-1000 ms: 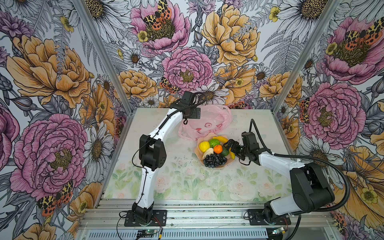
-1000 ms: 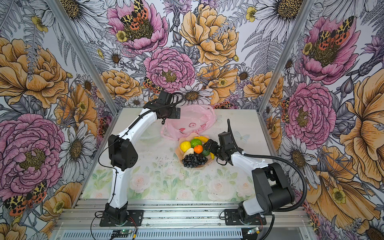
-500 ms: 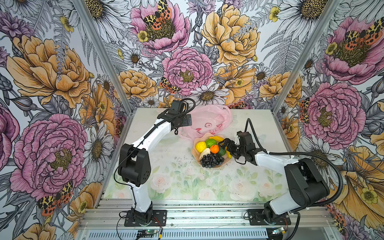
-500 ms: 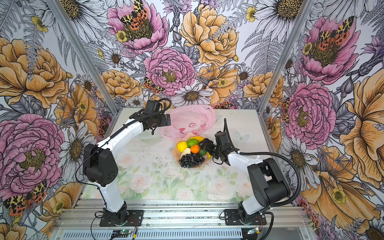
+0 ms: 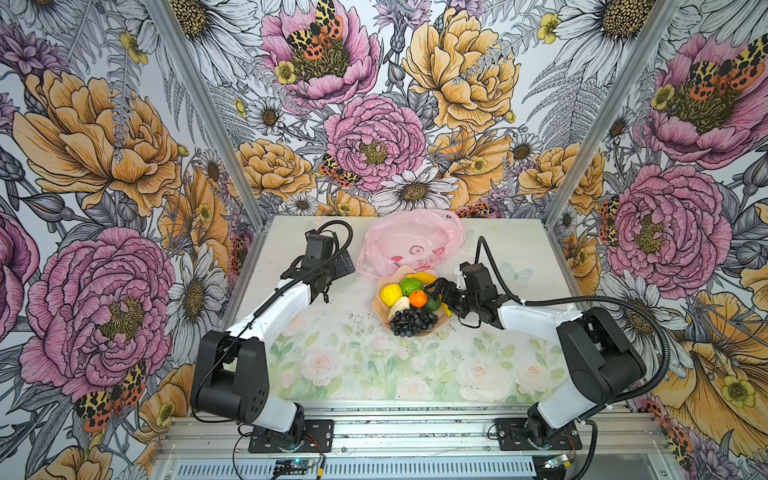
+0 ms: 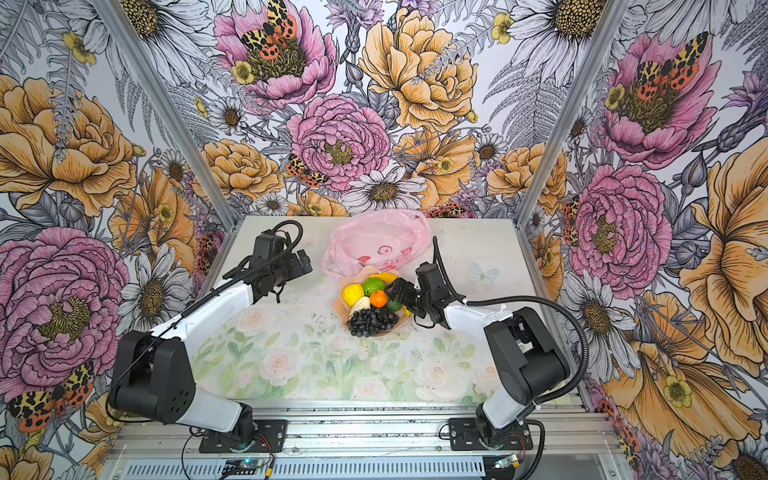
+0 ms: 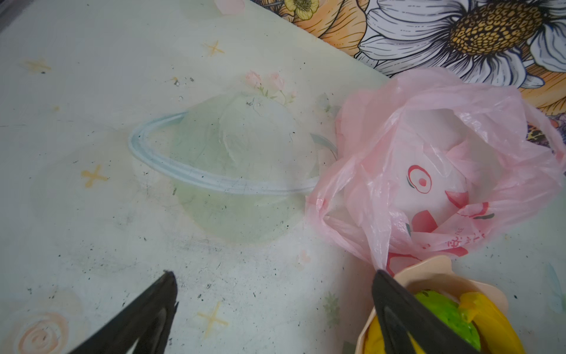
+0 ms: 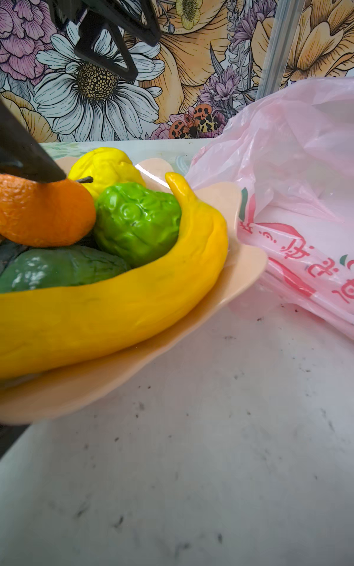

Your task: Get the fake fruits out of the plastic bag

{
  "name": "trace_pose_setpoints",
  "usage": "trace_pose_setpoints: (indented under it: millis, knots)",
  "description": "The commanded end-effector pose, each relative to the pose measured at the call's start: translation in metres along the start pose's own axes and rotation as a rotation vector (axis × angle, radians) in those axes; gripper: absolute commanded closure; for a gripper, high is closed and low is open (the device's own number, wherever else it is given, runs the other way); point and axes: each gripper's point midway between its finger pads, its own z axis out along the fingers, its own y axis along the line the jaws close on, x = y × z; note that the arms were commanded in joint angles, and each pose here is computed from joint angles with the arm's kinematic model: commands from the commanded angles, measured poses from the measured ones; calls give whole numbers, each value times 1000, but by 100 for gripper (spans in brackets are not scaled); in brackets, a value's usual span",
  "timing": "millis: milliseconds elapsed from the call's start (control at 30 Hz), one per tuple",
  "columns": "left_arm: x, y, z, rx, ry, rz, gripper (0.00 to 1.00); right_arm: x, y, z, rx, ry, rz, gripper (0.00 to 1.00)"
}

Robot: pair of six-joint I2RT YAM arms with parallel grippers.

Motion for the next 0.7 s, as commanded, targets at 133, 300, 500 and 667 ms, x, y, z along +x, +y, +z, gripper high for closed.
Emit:
trace_pose_setpoints:
  millis: [133,300,500,667]
  knots:
    - [-9,16,-14,-19,-142,-56,1,-15,1,-11,71,-70,-44,0]
    - [-8,26,-30,-44,-224,-49,1,-24,-13,-31,136,-118,-59,0]
    - [-12,44,-55,-142,-321,-2,1,-39,-8,-74,149,-182,-115,0]
    - [-25,71,-95,-227,-488,-20,1,-58,9,-141,216,-315,-248,0]
